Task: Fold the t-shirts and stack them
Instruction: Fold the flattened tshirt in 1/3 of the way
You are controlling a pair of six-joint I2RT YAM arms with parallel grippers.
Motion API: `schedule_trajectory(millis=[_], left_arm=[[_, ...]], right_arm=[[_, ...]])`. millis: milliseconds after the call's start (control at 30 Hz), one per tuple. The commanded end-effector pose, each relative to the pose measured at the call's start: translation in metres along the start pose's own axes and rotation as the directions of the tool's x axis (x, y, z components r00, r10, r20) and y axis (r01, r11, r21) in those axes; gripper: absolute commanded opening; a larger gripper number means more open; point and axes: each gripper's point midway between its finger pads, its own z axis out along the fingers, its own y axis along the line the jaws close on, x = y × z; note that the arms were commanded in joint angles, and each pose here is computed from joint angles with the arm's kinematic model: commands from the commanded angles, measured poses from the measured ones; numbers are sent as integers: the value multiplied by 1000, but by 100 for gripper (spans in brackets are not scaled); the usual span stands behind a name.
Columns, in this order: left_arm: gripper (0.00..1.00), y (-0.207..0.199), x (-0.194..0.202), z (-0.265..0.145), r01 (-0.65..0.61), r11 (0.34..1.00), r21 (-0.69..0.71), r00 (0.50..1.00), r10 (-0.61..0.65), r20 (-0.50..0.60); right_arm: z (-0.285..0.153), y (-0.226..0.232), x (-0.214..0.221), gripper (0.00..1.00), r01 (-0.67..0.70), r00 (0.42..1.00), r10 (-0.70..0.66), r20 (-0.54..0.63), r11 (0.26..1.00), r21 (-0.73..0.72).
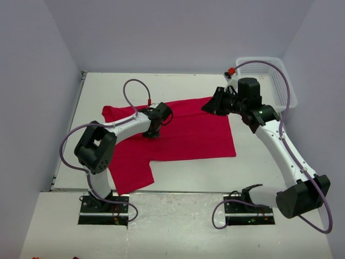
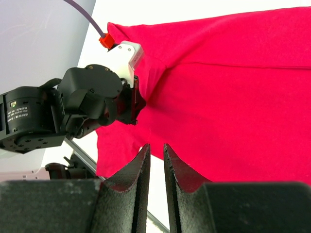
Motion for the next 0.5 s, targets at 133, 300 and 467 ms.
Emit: schedule_trajectory(millis=[133,300,467], left_arm=[[0,0,-7,-3,24,999,-44,1000,-23,18],[17,10,-15,-6,68,993,-97,996,-62,61],[23,37,-43,-42,198,971,-133,962,-166,215]], right_arm=[[-9,9,0,18,17,1000,-16,16,999,-38],[-7,5,5,18,17,1000,-16,4,999,-28],[-3,1,8,18,14,1000,-14,-8,1000,-22]])
